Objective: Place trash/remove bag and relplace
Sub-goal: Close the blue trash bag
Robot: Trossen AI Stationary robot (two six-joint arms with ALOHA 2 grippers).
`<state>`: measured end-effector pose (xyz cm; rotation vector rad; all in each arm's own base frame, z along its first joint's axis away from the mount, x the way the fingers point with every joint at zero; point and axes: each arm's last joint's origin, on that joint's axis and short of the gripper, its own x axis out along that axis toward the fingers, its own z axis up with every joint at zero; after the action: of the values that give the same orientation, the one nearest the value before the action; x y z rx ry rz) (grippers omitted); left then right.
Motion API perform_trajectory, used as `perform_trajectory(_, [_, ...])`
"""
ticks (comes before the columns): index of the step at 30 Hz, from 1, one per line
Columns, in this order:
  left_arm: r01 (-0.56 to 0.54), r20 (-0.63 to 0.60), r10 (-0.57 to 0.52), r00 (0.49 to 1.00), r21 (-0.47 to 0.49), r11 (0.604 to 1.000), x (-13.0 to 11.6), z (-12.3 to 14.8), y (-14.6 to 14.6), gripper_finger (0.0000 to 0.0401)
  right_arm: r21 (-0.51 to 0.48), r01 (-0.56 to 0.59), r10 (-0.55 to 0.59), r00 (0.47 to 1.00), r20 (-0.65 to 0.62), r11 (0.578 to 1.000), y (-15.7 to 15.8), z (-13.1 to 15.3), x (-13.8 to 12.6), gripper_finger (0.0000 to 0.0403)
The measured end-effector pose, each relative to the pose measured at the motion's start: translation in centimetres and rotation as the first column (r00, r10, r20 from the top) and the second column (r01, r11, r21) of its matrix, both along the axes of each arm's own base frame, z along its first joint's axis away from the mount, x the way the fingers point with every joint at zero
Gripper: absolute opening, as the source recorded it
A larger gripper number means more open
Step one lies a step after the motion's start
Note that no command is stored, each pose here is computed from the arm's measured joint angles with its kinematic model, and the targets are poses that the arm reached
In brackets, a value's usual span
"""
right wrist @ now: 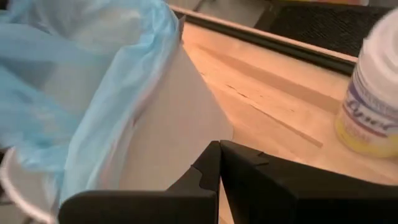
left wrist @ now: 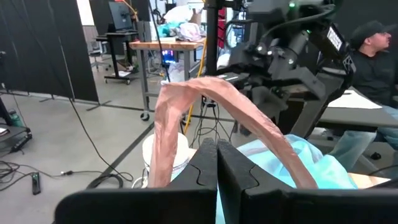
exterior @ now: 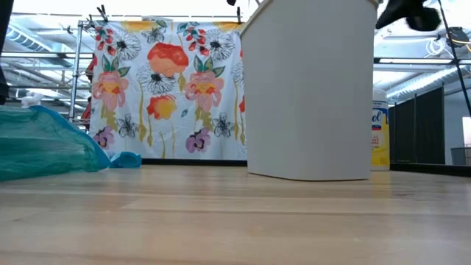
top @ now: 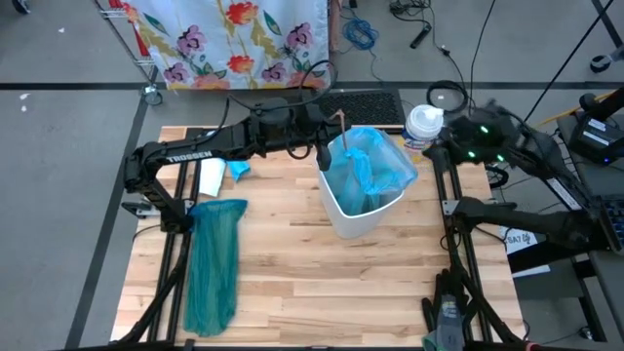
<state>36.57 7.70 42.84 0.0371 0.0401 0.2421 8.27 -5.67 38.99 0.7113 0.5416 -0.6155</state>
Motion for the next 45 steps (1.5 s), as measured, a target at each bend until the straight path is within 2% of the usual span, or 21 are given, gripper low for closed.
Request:
perform_trajectory(5, [0.005,-0.012,-0.005,1.000,-0.003,1.000,0.0,-0.1,-0.2,0.0000,0.033,0.074,-0.078,0.989,0.126,0.997,2.7,-2.8,-3.6,0.0000])
perform_trajectory(8, [0.007,-0.011,-0.007,1.000,-0.003,1.000,0.0,-0.1,-0.2,0.0000,0.034,0.079,-0.084,0.967,0.239,0.996,3.2,-4.9,-4.1,0.0000])
perform_trajectory(13, [0.010,-0.011,-0.010,1.000,-0.003,1.000,0.1,-0.1,-0.4,0.0000,-0.027,0.005,0.009,0.887,0.462,1.000,1.8,-7.8,-1.7,0.0000])
perform_trajectory(16, [0.011,-0.008,-0.011,1.000,-0.003,1.000,0.1,-0.1,-0.4,0.0000,-0.040,-0.054,0.067,0.831,0.552,0.998,0.7,-8.7,0.0,0.0000])
perform_trajectory(18, [0.010,-0.007,-0.010,1.000,-0.003,1.000,0.1,-0.1,-0.4,0.0000,-0.041,-0.077,0.087,0.824,0.560,0.996,0.2,-9.0,0.8,0.0000])
perform_trajectory(20, [0.010,-0.006,-0.010,1.000,-0.002,1.000,0.1,-0.1,-0.4,0.0000,-0.076,-0.107,0.131,0.815,0.565,0.991,-0.3,-8.8,1.5,0.0000])
perform_trajectory(25, [0.005,-0.006,-0.005,1.000,-0.002,1.000,0.1,-0.1,-0.3,0.0000,-0.191,-0.205,0.280,0.689,0.669,0.960,-1.2,-6.9,3.3,0.0000])
perform_trajectory(32, [-0.023,-0.007,0.023,1.000,0.000,1.000,0.0,-0.1,-0.2,0.0000,-0.174,-0.286,0.329,0.693,0.642,0.942,-2.1,-6.2,5.5,0.0000])
perform_trajectory(35, [-0.025,-0.007,0.025,1.000,0.000,1.000,0.0,-0.1,-0.1,0.0000,-0.216,-0.313,0.375,0.661,0.649,0.925,-2.1,-5.2,6.4,0.0000])
perform_trajectory(45, [-0.025,-0.008,0.025,1.000,0.001,1.000,0.0,-0.1,-0.1,0.0000,-0.319,-0.379,0.495,0.620,0.609,0.868,-2.2,-2.6,9.7,0.0000])
